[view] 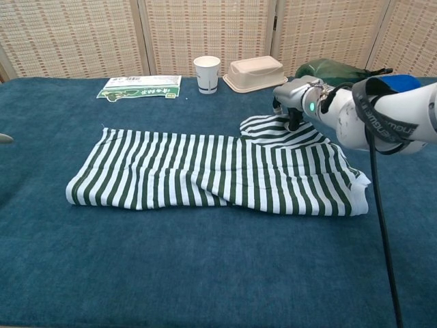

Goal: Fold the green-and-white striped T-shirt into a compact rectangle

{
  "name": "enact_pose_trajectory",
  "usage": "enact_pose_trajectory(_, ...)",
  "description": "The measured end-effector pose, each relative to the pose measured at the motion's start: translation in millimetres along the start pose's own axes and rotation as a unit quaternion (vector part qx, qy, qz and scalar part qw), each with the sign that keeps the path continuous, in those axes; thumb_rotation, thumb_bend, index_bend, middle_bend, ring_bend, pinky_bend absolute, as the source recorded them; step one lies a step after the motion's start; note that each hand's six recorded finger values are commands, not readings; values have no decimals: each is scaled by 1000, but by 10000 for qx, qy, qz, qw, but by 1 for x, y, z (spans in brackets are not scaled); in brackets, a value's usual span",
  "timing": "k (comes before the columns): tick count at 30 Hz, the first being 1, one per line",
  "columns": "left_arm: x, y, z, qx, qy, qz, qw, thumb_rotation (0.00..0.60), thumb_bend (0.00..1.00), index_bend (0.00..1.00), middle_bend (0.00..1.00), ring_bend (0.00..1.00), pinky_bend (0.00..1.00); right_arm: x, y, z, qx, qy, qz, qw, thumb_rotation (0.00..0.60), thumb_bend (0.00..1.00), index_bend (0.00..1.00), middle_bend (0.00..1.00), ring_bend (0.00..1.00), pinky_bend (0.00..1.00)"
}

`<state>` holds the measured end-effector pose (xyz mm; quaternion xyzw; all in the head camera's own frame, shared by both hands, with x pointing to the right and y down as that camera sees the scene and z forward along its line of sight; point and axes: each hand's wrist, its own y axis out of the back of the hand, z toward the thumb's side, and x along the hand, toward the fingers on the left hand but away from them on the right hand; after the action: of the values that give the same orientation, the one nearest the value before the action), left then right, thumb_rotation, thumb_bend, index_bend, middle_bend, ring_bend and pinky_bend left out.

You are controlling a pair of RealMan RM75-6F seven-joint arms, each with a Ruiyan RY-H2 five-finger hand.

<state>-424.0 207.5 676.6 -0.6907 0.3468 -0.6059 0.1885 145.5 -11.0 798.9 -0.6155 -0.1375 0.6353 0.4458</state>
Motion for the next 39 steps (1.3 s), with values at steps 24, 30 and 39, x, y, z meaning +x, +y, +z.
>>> enact_pose_trajectory(24, -6, 1, 5, 23, -98, -63, 9999, 600, 294, 0, 945, 860, 888, 62, 13, 10, 88, 719, -1200, 9901, 600, 466, 470, 893, 1000, 1000)
enact_pose_trajectory(30, -6, -1, 7, 58, -122, -127, 9998, 600, 294, 0, 945, 860, 888, 92, 0, 4, 490, 858, -1244, 9873, 600, 466, 458, 893, 1000, 1000)
enact_pose_trajectory(39, -6, -4, 9, 94, -114, -200, 9997, 600, 294, 0, 945, 860, 888, 129, -25, 4, 786, 1282, -961, 9839, 600, 466, 231, 893, 1000, 1000)
